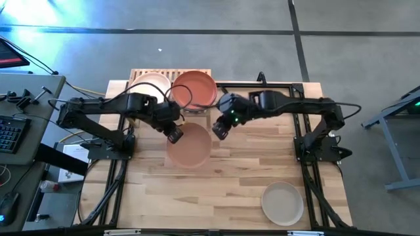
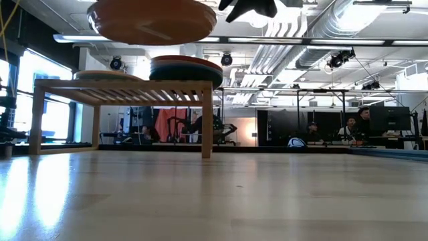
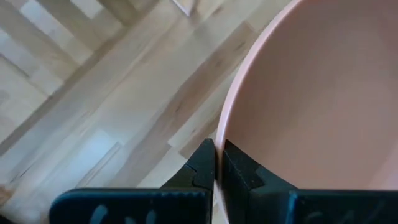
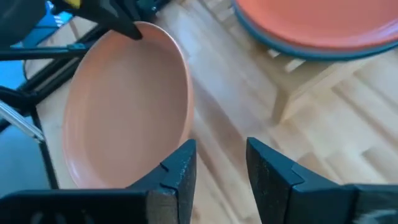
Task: Place and stack plates onto a shelf
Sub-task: Stack the brown plate on top of the light orange plate on the shelf
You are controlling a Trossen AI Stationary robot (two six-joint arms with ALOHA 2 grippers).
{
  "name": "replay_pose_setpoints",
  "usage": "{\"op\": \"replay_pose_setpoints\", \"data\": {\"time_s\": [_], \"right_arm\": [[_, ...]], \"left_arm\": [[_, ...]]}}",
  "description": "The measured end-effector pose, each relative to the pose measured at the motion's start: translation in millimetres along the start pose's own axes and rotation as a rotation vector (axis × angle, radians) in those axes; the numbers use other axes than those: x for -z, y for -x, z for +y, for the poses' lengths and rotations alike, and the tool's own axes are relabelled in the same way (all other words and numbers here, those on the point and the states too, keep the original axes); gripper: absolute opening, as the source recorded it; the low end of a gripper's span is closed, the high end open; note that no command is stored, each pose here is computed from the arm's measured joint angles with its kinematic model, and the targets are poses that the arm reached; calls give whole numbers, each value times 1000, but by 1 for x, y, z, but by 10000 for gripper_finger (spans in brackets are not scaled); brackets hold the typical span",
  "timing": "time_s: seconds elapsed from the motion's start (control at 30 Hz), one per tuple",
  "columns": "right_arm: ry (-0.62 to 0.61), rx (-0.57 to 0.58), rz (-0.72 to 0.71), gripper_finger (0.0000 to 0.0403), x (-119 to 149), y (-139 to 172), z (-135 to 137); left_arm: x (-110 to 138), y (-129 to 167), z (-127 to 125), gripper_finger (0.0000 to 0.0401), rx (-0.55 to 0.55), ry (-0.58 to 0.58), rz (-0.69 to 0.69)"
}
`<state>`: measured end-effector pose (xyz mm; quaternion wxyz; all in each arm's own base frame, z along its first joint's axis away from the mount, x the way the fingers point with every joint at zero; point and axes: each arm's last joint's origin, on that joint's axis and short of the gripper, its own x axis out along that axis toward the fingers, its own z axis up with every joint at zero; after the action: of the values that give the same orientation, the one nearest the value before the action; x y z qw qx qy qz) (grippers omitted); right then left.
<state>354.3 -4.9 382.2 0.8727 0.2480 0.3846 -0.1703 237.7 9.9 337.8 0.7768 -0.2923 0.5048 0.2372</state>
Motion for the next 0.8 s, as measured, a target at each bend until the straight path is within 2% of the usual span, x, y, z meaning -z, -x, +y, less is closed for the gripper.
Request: {"op": "replay_pose_setpoints", "data": {"time_s": [0.33, 0.8], "right_arm": [[160, 83, 41, 117, -17, 22, -27], [329, 184, 172, 117, -23, 24, -66]], "left_arm": [[-10, 29, 34, 2, -17, 180, -87], [-21, 98, 93, 3, -189, 486, -263]]}}
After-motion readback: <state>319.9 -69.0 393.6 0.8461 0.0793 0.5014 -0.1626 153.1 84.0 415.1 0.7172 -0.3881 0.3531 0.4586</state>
